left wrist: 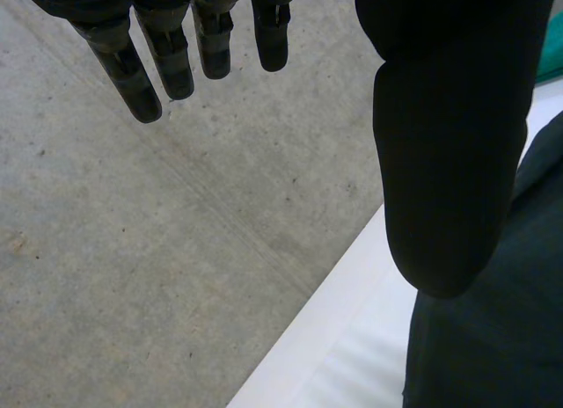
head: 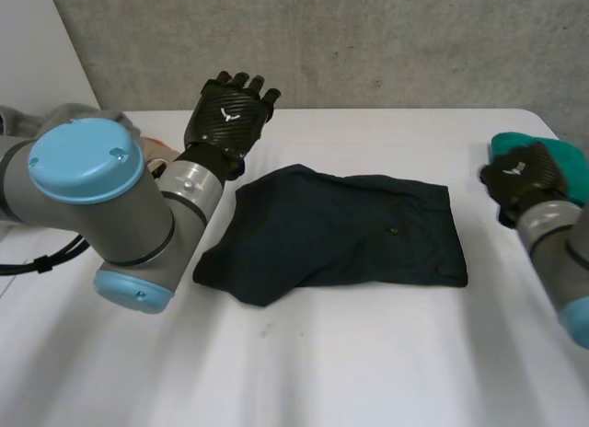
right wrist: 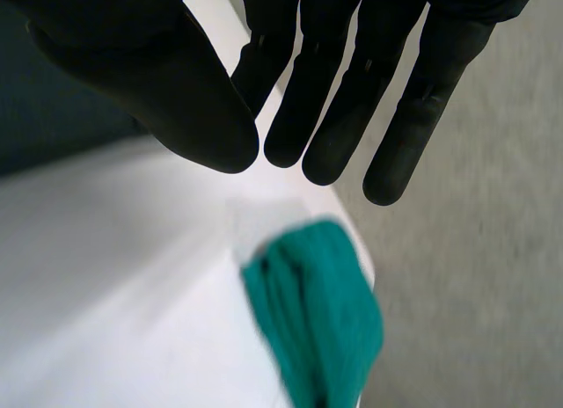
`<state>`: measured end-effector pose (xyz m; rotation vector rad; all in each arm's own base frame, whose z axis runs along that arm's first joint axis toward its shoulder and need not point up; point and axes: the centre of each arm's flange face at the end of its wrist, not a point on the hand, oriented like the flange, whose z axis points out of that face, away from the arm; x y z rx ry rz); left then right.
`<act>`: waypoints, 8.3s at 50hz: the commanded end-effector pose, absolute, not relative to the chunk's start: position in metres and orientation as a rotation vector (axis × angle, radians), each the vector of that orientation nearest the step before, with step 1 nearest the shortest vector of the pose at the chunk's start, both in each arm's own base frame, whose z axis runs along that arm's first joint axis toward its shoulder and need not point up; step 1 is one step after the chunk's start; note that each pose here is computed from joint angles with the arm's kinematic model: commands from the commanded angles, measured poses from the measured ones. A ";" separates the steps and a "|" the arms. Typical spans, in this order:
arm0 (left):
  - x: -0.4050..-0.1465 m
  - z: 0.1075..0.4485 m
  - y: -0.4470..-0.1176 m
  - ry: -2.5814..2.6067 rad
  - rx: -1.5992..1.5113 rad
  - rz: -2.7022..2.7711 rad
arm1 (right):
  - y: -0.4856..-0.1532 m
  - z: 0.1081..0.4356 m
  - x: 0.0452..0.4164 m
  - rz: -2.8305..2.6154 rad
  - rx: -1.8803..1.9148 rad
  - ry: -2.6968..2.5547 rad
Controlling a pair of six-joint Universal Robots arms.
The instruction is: Fold the laundry.
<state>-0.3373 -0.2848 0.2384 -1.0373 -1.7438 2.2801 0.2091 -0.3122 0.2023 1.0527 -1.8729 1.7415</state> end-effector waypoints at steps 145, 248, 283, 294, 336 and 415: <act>-0.359 0.137 -0.257 -2.358 -1.006 1.693 | -0.308 0.129 0.317 1.693 1.316 -2.726; -0.358 0.354 -0.227 -1.373 -1.060 1.577 | -0.418 0.269 0.263 2.722 0.747 -1.480; -0.369 0.321 -0.210 -1.422 -1.088 1.461 | -0.553 0.065 0.001 2.509 0.902 -1.709; -0.373 0.325 -0.200 -1.397 -1.102 1.453 | -0.529 0.126 -0.017 2.466 0.710 -1.778; -0.189 0.305 -0.407 -2.137 -0.902 2.408 | -0.289 0.230 0.252 2.511 1.378 -1.725; -0.331 0.241 -0.214 -1.996 -0.838 1.821 | -0.329 0.221 0.219 1.972 1.125 -2.613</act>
